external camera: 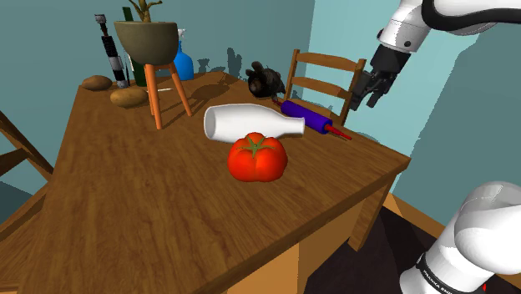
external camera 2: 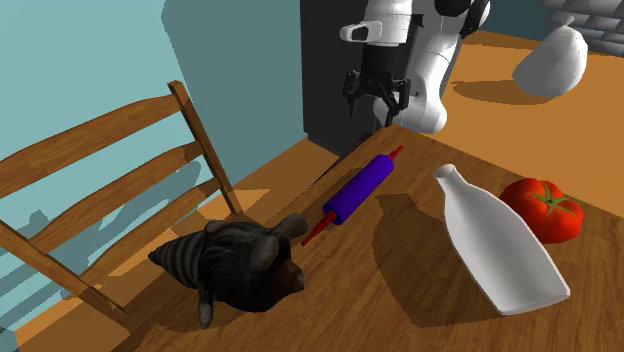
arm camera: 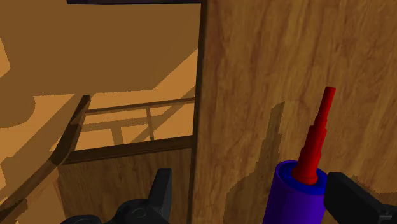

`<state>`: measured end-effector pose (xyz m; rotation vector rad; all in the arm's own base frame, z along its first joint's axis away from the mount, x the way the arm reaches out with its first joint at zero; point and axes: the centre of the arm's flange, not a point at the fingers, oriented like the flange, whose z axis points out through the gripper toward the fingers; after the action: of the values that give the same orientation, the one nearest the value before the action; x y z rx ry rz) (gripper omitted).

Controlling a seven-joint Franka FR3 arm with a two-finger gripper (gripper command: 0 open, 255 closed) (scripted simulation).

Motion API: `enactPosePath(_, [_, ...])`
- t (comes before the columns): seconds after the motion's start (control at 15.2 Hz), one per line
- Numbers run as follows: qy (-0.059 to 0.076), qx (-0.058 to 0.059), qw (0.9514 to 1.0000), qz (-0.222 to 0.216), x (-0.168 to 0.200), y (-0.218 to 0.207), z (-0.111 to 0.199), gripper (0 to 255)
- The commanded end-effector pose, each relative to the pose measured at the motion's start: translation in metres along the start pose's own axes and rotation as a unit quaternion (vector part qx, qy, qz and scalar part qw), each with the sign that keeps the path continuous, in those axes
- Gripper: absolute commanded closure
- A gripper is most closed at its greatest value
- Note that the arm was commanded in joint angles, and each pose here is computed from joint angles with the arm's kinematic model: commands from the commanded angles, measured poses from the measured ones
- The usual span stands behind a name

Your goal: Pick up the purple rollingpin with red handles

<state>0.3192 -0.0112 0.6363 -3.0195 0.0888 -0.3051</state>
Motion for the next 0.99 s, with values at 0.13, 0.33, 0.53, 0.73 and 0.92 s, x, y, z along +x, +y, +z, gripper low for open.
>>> enactPosePath(0.13, [-0.018, -0.002, 0.9998, 0.009, 0.027, -0.014, 0.006, 0])
enactPosePath(0.33, [-0.044, -0.005, 0.9987, 0.024, 0.069, -0.034, 0.017, 0])
enactPosePath(0.53, [-0.070, -0.008, 0.9968, 0.038, 0.110, -0.052, 0.030, 0])
enactPosePath(0.73, [-0.096, -0.011, 0.9939, 0.052, 0.151, -0.069, 0.045, 0])
enactPosePath(0.92, [-0.102, -0.011, 0.9932, 0.055, 0.157, -0.072, 0.059, 0])
